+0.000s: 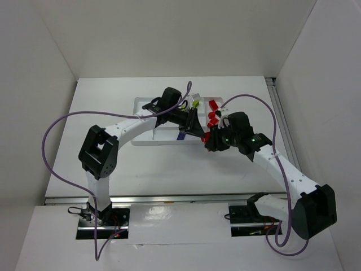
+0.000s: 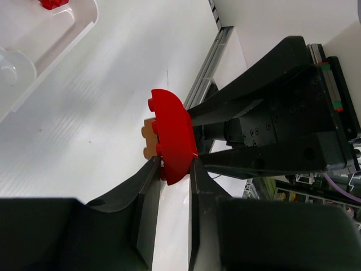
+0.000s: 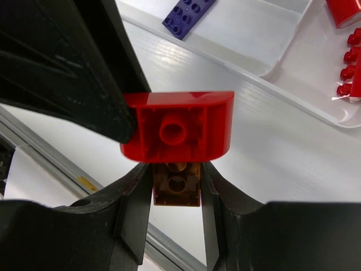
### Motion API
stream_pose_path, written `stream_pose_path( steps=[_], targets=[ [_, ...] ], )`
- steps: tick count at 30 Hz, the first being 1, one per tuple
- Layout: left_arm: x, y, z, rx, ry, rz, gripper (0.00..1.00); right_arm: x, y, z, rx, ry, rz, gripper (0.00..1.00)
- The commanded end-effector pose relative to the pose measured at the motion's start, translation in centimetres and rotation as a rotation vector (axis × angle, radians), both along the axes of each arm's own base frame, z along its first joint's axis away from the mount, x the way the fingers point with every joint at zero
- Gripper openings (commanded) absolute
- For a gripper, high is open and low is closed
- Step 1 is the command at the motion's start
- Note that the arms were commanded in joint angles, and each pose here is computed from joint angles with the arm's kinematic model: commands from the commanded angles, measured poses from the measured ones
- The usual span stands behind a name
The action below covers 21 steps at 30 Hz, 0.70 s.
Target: Sort the legos into containers by color
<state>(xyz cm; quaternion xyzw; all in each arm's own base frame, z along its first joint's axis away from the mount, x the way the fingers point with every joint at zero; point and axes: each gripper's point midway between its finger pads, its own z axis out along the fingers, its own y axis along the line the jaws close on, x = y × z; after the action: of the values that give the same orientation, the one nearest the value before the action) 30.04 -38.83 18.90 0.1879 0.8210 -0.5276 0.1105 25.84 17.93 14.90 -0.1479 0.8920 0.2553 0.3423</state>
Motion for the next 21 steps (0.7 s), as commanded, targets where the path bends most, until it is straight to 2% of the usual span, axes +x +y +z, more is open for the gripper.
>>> stream_pose_path(
  steps=[1,10,13,17,21],
  targets=[
    [-0.1,-1.2,2.0,-0.06,-0.023,-0.03,0.0,1.2,-0.3,0.9,-0.014,-0.062,-0.035,0.0],
    [0.7,-1.2,2.8,-0.051,-0.065,0.011,0.0,1.8,-2.4,-0.9,-0.113,-0.015,-0.155,0.0],
    [2.3,-0.4,3.6,-0.041,-0.098,0.08,0.0,1.9,-2.8,-1.4,-0.131,0.002,-0.176,0.0],
    [5.5,2.2,3.1,0.014,-0.104,0.216,0.0,2.2,-3.0,-1.3,-0.139,0.0,-0.198,0.0],
    [8.7,6.8,3.1,0.08,-0.136,0.382,0.0,2.9,-2.6,-0.6,-0.116,-0.025,-0.206,0.0]
  ],
)
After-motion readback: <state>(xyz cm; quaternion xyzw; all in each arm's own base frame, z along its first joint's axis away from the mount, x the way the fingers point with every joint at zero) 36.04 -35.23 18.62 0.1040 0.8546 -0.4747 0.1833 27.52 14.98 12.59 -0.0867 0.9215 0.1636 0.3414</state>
